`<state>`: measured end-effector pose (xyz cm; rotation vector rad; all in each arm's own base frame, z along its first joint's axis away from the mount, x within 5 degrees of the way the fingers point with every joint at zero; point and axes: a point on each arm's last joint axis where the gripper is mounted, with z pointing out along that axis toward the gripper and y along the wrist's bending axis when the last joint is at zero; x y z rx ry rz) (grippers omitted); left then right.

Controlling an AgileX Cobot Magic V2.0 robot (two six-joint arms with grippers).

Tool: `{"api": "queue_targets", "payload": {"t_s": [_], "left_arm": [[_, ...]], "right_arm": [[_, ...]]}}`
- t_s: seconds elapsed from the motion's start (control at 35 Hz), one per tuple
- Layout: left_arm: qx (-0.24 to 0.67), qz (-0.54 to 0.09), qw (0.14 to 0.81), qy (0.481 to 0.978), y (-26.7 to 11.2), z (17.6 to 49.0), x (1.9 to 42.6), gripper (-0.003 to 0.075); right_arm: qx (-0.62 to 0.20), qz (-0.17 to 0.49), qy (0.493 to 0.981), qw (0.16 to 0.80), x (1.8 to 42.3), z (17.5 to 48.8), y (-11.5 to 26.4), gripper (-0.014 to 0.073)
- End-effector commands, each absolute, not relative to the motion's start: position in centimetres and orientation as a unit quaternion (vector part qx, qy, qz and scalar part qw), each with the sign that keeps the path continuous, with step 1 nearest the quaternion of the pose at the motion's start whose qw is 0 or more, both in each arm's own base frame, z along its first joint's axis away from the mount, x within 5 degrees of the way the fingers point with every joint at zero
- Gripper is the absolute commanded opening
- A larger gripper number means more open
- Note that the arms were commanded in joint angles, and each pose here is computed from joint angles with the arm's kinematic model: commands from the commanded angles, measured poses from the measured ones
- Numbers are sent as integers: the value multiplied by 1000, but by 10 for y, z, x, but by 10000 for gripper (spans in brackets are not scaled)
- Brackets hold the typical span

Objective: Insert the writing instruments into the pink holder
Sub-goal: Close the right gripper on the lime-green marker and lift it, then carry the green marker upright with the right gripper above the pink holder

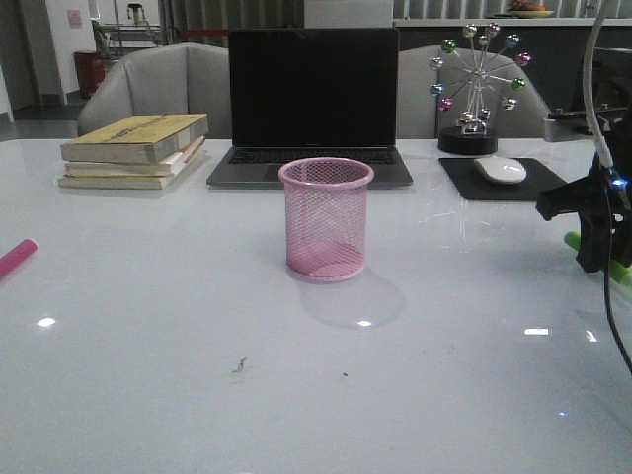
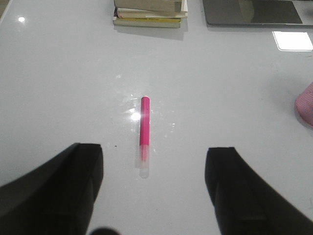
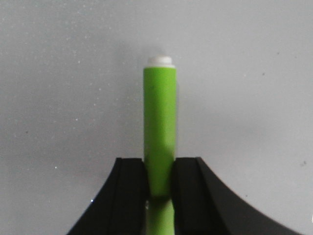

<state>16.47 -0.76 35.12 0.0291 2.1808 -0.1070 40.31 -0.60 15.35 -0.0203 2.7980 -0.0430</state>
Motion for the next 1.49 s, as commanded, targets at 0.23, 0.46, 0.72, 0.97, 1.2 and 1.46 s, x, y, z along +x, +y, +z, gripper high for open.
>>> {"api": "queue_targets", "payload": {"t_s": [0.23, 0.46, 0.72, 0.97, 1.2, 1.46], "left_arm": [[6, -46, 510, 859, -7, 369, 165, 499], [6, -46, 510, 859, -7, 369, 165, 499], [6, -46, 511, 858, -7, 369, 165, 499], [6, -46, 511, 858, -7, 369, 165, 499], [6, -46, 511, 858, -7, 369, 165, 499], [6, -46, 511, 858, -7, 369, 165, 499]], "right_arm": [[-3, -11, 985, 170, 402, 162, -6, 57], [-30, -11, 968, 249, 403, 199, 2, 58], [-51, -5, 928, 369, 394, 264, 19, 58], [-91, 24, 869, 487, 376, 324, 59, 58], [-133, 85, 791, 591, 359, 360, 114, 58], [-173, 139, 725, 652, 358, 357, 171, 58]]}}
